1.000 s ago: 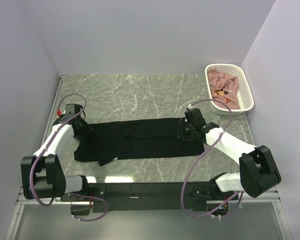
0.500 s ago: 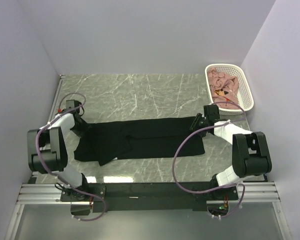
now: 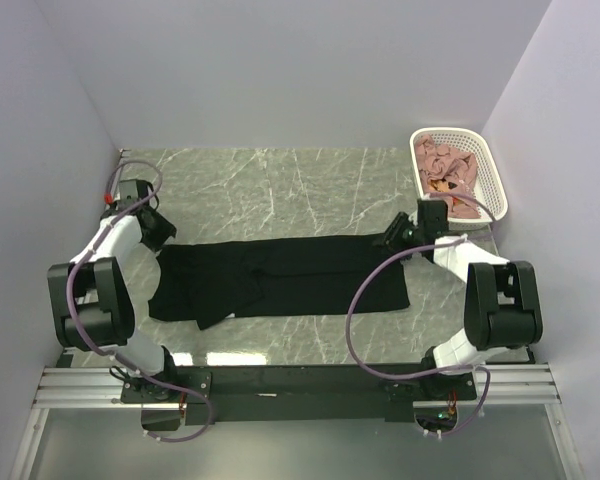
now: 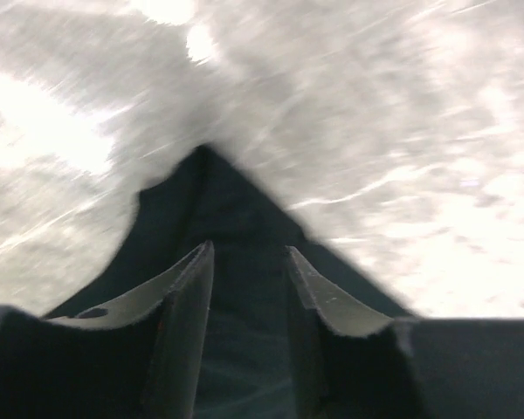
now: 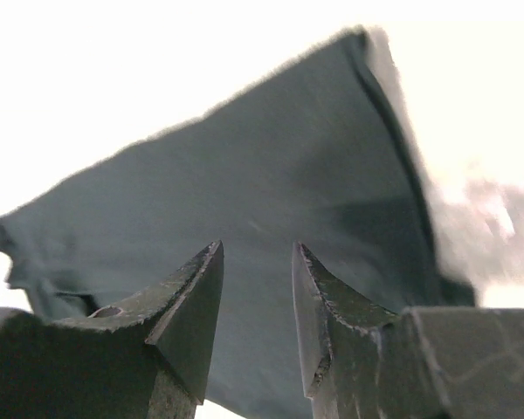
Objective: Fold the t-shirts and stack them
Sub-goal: Fold the tshirt
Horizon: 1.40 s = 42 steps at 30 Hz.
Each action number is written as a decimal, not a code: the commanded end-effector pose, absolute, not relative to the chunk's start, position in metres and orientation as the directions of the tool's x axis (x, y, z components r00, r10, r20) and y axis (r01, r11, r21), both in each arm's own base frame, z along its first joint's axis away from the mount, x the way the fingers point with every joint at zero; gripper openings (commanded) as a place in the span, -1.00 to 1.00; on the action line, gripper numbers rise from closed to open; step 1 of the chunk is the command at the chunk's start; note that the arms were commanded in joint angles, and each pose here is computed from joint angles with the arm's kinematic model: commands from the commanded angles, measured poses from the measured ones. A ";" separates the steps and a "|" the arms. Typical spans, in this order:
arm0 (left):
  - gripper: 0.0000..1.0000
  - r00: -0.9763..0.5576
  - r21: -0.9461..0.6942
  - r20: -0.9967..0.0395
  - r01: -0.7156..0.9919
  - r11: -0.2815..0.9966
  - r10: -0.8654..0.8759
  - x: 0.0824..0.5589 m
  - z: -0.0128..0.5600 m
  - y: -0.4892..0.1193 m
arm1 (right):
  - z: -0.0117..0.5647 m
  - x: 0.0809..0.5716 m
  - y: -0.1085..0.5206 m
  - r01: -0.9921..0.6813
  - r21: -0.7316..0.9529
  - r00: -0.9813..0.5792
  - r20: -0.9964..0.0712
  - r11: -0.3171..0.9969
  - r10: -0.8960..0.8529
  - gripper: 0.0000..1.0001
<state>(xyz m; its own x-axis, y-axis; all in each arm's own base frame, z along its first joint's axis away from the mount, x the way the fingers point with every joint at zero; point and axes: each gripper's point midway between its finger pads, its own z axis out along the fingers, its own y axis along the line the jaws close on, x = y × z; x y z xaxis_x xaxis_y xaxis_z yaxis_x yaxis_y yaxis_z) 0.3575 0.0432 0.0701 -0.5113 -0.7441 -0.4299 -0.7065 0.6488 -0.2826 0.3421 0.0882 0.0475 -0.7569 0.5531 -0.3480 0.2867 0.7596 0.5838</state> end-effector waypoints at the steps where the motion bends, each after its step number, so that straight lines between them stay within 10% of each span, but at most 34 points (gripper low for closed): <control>1: -0.20 -0.502 -0.378 -0.451 -0.642 0.667 -0.738 0.387 0.092 0.036 | 0.083 0.391 0.093 0.194 0.644 -0.713 -0.425 0.740 0.557 -0.12; 11: -0.64 -0.547 -0.277 -0.369 -0.707 0.651 -0.751 0.394 0.037 0.045 | 0.040 0.417 0.077 0.323 0.617 -0.722 -0.329 0.718 0.608 -0.14; 25: -0.67 -0.479 -0.174 -0.341 -0.813 0.555 -0.809 0.374 0.008 0.090 | 0.022 0.410 0.041 0.444 0.551 -0.683 -0.301 0.706 0.665 -0.15; 42: 0.24 -0.418 -0.294 -0.555 -0.710 0.639 -0.720 0.397 0.151 0.074 | 0.107 0.400 0.086 0.159 0.429 -0.734 -0.551 0.889 0.397 -0.11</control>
